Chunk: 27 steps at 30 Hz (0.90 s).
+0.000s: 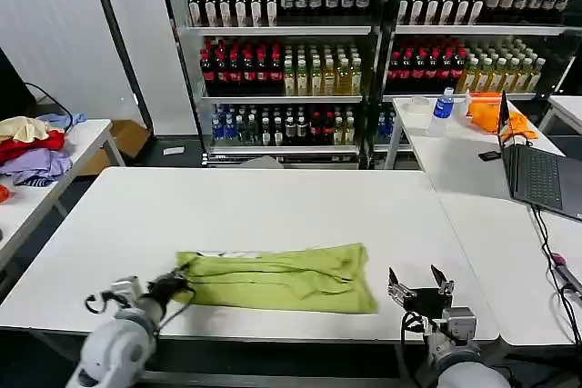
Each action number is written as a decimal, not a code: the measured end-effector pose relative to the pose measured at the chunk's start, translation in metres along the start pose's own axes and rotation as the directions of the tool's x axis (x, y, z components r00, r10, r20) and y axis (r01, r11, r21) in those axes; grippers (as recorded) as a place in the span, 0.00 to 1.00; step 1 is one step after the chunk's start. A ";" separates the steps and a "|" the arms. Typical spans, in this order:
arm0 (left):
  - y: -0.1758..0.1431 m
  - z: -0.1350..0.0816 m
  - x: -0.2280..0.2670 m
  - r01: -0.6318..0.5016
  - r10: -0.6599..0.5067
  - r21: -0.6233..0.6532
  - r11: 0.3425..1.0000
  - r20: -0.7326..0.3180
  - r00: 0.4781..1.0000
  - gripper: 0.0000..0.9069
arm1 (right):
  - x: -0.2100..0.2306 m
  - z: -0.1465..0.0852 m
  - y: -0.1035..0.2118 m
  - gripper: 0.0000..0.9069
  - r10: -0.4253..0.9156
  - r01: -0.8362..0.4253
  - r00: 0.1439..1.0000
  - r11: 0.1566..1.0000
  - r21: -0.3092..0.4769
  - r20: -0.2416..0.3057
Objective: Fold and organize the clothes.
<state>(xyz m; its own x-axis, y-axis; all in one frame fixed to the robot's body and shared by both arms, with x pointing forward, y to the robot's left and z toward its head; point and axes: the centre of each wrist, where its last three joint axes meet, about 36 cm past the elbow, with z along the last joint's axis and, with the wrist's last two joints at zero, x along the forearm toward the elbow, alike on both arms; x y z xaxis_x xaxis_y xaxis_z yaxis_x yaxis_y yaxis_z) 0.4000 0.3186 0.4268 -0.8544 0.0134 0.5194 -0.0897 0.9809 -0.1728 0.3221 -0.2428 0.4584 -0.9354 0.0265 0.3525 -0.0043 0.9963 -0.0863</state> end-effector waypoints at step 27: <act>0.017 -0.085 0.038 -0.237 0.205 0.274 0.932 0.142 0.968 0.02 | -0.018 -0.008 -0.002 1.00 -0.010 0.010 1.000 1.000 0.021 0.025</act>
<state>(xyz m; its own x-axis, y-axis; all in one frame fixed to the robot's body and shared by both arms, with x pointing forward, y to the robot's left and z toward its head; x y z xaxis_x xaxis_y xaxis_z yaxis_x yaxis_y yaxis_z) 0.4097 0.3520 0.5143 -0.9184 0.1866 0.3489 -0.0209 0.8577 -0.5137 0.3416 -0.2448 0.4596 -0.9438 0.0141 0.3301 -0.0208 0.9946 -0.1019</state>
